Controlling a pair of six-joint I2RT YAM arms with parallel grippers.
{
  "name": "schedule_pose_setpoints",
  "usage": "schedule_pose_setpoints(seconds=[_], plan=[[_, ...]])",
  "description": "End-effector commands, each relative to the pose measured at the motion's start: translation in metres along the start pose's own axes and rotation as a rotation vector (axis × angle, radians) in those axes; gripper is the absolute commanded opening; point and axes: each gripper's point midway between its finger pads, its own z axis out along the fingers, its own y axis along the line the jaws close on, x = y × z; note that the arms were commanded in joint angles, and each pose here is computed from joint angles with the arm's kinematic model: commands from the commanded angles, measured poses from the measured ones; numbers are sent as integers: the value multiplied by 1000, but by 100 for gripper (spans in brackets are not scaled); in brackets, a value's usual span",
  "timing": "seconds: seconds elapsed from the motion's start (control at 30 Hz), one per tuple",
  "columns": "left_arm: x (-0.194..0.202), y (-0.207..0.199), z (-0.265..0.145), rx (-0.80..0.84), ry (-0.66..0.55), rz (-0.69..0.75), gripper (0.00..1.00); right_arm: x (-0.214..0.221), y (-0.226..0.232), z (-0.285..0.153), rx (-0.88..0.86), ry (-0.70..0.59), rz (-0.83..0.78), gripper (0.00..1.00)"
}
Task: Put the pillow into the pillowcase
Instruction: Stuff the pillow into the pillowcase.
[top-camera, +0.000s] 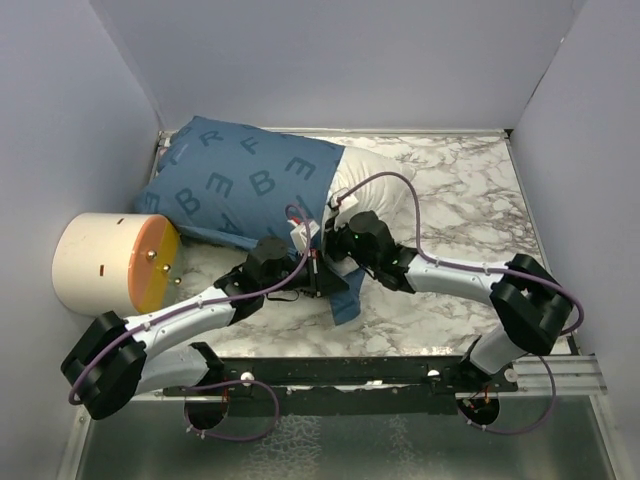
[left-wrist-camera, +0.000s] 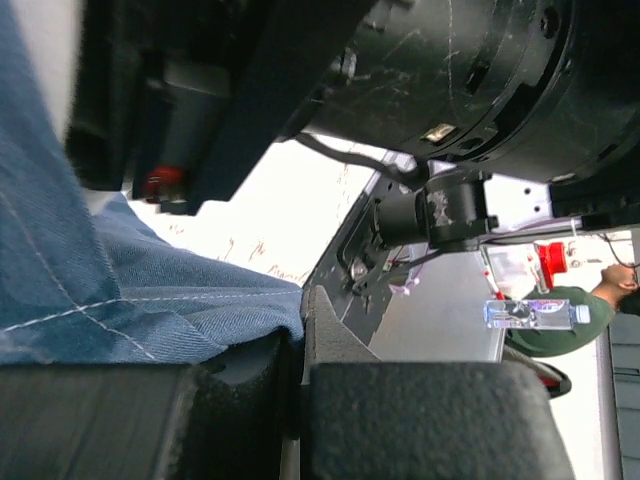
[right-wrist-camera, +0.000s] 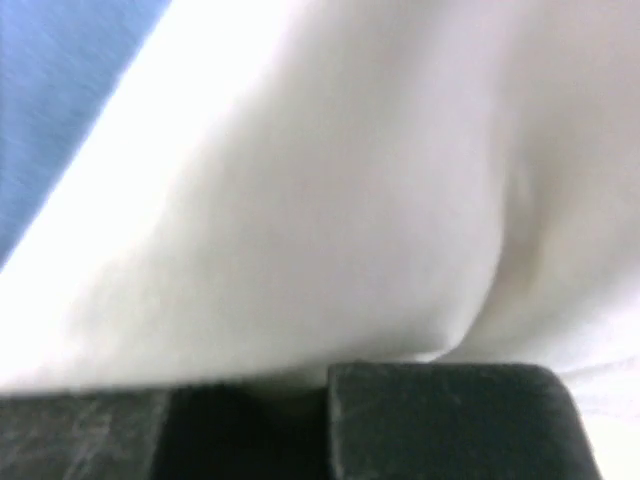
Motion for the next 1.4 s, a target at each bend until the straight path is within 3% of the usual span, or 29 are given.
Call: schedule_pose_setpoints(seconds=[0.0,0.07,0.13,0.23,0.37,0.4,0.47,0.53,0.6,0.7,0.8,1.0,1.17,1.37], plan=[[6,-87,9,307,89,139,0,-189,31,-45,-142,-688,163,1],[4,-95,16,334,89,149,0,-191,24,-59,-143,-753,246,1],[6,-98,21,359,91,146,0,-166,20,-52,-154,-727,281,1],[11,-94,27,375,93,126,0,-86,25,-25,-215,-557,326,1],[25,-63,27,281,90,90,0,15,41,-38,-370,-375,336,2],[29,-51,25,236,86,84,2,30,43,-47,-395,-348,333,5],[40,-24,20,138,86,63,23,44,42,-64,-398,-319,298,18],[48,-4,13,52,94,49,43,45,35,-77,-362,-296,238,34],[50,6,4,-13,100,55,54,33,28,-91,-311,-280,173,47],[38,-1,-14,-69,84,108,64,8,11,-120,-207,-299,102,69],[25,-16,-34,-115,110,175,68,-33,-4,-160,-124,-404,52,81],[-1,-43,-70,-211,237,325,68,-83,-28,-192,25,-479,13,92],[-71,-55,-87,-367,155,491,68,-75,-65,-162,145,-378,115,97],[-176,-28,-76,-666,35,631,69,-74,-103,-148,48,-377,262,97]])
